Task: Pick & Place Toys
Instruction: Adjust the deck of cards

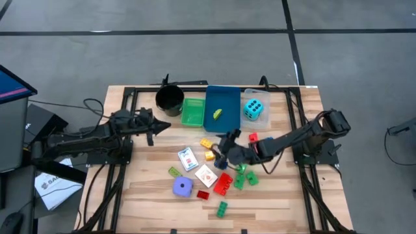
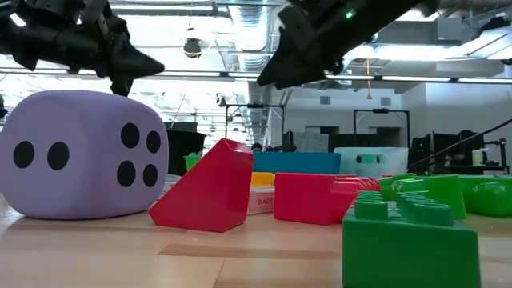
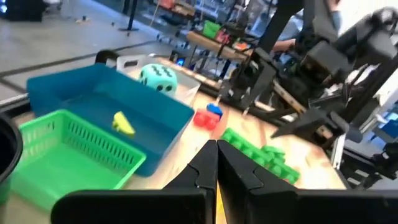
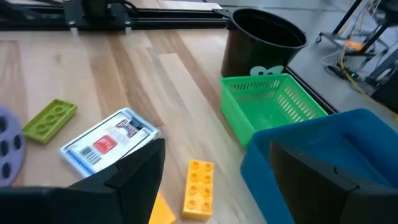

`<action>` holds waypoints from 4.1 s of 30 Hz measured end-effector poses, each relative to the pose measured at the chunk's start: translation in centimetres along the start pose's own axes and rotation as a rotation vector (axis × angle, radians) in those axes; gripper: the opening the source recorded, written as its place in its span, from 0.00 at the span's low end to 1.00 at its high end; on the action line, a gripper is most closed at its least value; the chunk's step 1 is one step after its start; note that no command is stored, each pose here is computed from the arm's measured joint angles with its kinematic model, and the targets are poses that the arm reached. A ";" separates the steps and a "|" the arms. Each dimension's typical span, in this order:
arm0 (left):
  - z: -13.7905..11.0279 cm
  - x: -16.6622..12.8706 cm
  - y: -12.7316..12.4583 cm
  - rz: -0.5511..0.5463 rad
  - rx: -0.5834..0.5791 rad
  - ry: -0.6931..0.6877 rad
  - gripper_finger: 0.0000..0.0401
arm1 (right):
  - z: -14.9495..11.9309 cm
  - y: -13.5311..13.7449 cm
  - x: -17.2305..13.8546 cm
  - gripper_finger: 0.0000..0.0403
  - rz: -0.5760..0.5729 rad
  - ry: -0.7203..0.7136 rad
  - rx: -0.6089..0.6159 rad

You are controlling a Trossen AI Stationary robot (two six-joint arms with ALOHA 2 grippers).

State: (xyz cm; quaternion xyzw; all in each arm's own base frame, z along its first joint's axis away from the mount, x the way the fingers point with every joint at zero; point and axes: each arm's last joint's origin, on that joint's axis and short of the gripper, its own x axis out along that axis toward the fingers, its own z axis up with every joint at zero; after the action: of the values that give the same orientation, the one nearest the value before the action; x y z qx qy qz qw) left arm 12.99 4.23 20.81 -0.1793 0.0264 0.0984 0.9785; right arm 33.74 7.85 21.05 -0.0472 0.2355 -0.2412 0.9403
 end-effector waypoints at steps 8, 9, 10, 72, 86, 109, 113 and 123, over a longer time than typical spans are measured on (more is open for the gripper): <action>0.1 0.3 -0.1 -0.034 0.073 -0.006 0.00 | -0.9 1.8 -1.8 0.70 0.040 0.019 -0.078; 0.0 0.4 -0.1 -0.047 0.093 0.007 0.00 | -1.0 1.9 -1.9 0.70 0.042 0.022 -0.087; -0.2 0.6 0.0 -0.053 0.096 0.023 0.00 | -1.0 1.9 -1.9 0.70 0.045 0.026 -0.099; -2.2 4.0 -3.2 -0.292 -0.084 0.105 0.20 | -2.3 9.5 6.2 0.80 0.690 0.396 0.345; -2.6 3.9 -3.7 -0.318 -0.088 0.133 0.20 | 1.6 10.1 7.1 0.80 0.478 0.541 0.191; -2.4 3.9 -3.7 -0.323 -0.088 0.122 0.19 | -0.1 9.0 7.2 0.80 0.228 0.673 0.309; -2.4 3.9 -3.7 -0.323 -0.088 0.122 0.19 | -0.1 9.1 7.2 0.80 0.226 0.674 0.316; -2.5 3.9 -3.7 -0.322 -0.089 0.123 0.19 | -0.4 9.1 6.9 0.80 0.210 0.704 0.314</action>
State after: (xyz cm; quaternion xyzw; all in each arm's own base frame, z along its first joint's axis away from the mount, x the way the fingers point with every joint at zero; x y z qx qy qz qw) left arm 17.54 0.66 19.46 -0.2299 0.0528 -0.0700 0.9692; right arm 42.82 12.55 16.01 0.2068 0.5071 -0.1782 0.8175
